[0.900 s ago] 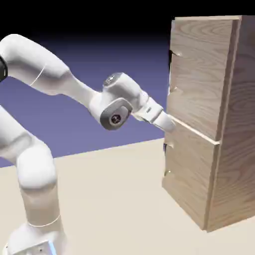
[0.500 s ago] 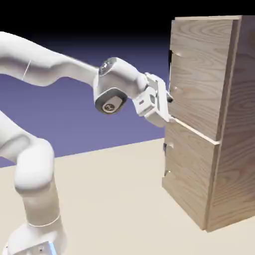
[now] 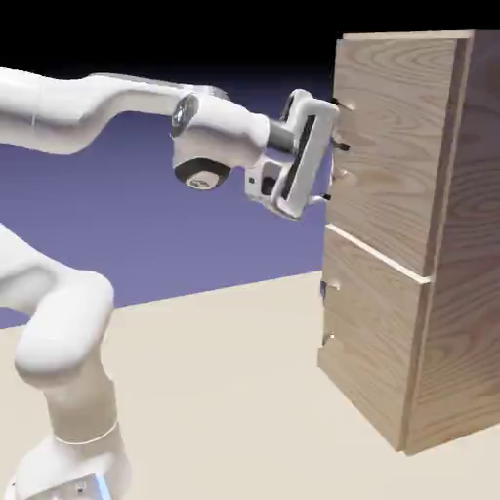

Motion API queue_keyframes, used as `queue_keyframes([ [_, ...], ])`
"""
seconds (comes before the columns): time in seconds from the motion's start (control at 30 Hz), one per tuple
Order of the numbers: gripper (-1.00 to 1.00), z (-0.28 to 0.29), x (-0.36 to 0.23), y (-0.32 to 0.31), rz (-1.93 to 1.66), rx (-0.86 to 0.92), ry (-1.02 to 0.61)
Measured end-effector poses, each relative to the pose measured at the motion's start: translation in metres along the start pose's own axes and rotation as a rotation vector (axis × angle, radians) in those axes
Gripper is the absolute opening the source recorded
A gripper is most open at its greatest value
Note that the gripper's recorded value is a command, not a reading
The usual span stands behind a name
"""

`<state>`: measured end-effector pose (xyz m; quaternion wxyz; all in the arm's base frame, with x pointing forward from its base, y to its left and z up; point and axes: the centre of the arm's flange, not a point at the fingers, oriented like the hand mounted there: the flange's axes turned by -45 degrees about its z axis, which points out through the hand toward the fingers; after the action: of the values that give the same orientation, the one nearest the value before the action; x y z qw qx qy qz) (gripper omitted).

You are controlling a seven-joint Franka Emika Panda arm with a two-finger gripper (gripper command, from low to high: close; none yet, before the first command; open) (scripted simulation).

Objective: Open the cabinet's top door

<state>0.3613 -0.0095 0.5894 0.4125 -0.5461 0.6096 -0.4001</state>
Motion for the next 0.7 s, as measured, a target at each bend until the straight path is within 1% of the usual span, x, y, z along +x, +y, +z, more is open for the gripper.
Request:
queue_keyframes([
  [0.33,0.00,-0.011,-0.027,-0.006,0.533,0.134,-0.038],
  [0.7,0.00,-0.005,-0.069,0.004,1.098,0.240,-0.151],
])
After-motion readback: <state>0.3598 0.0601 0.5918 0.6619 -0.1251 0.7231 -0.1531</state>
